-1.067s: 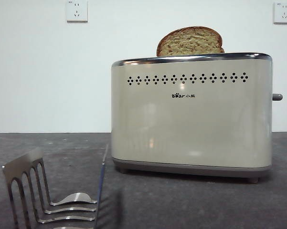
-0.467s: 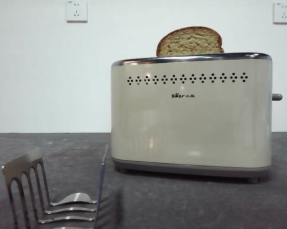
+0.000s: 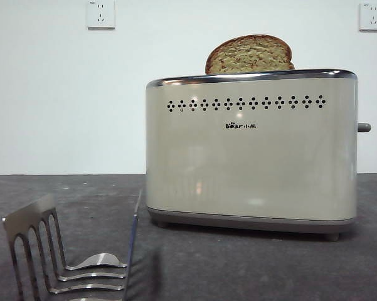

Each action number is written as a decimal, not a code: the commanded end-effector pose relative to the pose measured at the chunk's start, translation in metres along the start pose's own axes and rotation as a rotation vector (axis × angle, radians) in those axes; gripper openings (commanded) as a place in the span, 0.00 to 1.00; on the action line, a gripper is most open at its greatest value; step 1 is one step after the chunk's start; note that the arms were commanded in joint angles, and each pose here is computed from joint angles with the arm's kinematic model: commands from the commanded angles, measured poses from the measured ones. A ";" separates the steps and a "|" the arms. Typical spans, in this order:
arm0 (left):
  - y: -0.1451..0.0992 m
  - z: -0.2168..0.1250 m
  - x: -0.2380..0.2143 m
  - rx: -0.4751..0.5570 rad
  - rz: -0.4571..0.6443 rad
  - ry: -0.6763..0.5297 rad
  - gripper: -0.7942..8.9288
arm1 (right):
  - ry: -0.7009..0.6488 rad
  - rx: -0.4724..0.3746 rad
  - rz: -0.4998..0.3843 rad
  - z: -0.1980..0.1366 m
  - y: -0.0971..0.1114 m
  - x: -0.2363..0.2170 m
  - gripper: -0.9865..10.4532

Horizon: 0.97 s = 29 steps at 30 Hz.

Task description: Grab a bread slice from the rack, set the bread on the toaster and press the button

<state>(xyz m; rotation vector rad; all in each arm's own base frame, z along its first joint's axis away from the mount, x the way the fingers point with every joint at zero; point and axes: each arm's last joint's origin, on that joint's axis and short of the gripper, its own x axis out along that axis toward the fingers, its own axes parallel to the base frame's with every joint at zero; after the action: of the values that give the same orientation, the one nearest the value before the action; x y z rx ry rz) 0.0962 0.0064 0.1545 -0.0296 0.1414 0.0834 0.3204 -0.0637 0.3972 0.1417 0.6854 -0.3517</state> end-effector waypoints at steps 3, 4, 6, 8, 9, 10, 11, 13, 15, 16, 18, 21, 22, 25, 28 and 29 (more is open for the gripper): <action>0.000 -0.003 0.001 0.001 0.000 0.009 0.08 | 0.001 -0.005 -0.004 0.000 0.001 0.004 0.09; 0.000 -0.003 0.001 0.001 0.000 0.008 0.08 | 0.001 -0.005 -0.004 0.000 0.001 0.004 0.09; 0.000 -0.003 0.001 0.001 0.000 0.009 0.08 | 0.002 -0.005 -0.004 0.000 0.001 0.004 0.09; 0.000 -0.003 0.001 0.001 0.000 0.008 0.08 | 0.002 -0.005 -0.005 0.000 0.000 0.003 0.09; 0.000 -0.003 0.001 0.001 0.000 0.009 0.08 | -0.006 -0.004 -0.013 0.000 0.000 -0.001 0.09; 0.000 -0.003 0.001 0.001 0.000 0.009 0.08 | -0.016 -0.004 -0.019 0.000 -0.001 -0.007 0.09; 0.000 -0.003 0.001 0.001 0.000 0.008 0.08 | -0.028 -0.007 -0.013 -0.001 0.001 -0.012 0.09; 0.000 -0.003 0.001 0.001 0.000 0.010 0.08 | -0.062 -0.017 0.013 -0.006 0.005 -0.032 0.09; 0.000 -0.003 0.001 0.001 0.000 0.008 0.08 | -0.096 -0.027 0.038 -0.015 0.008 -0.053 0.09; 0.000 -0.003 0.001 0.001 0.000 0.009 0.08 | -0.123 -0.031 0.053 -0.021 0.008 -0.064 0.09; 0.000 -0.004 0.002 0.001 0.000 0.013 0.08 | -0.178 -0.038 0.087 -0.035 0.010 -0.083 0.09; 0.000 -0.004 0.002 0.002 0.000 0.019 0.08 | -0.271 -0.049 0.150 -0.062 0.012 -0.103 0.09; 0.000 -0.004 0.002 0.002 0.000 0.021 0.08 | -0.299 -0.052 0.171 -0.073 0.012 -0.108 0.09; 0.000 -0.004 0.002 0.002 0.000 0.024 0.08 | -0.358 -0.057 0.213 -0.109 0.008 -0.115 0.09; 0.000 -0.005 0.002 0.002 0.000 0.027 0.08 | -0.413 -0.054 0.233 -0.149 0.000 -0.110 0.09; 0.000 -0.005 0.002 0.002 0.000 0.028 0.08 | -0.434 -0.055 0.233 -0.162 -0.002 -0.106 0.09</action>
<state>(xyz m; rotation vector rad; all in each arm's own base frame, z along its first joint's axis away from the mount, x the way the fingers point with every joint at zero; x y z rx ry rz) 0.0973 0.0064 0.1529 -0.0302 0.1628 0.0814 0.1520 0.0022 0.3589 0.0997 0.2418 -0.1286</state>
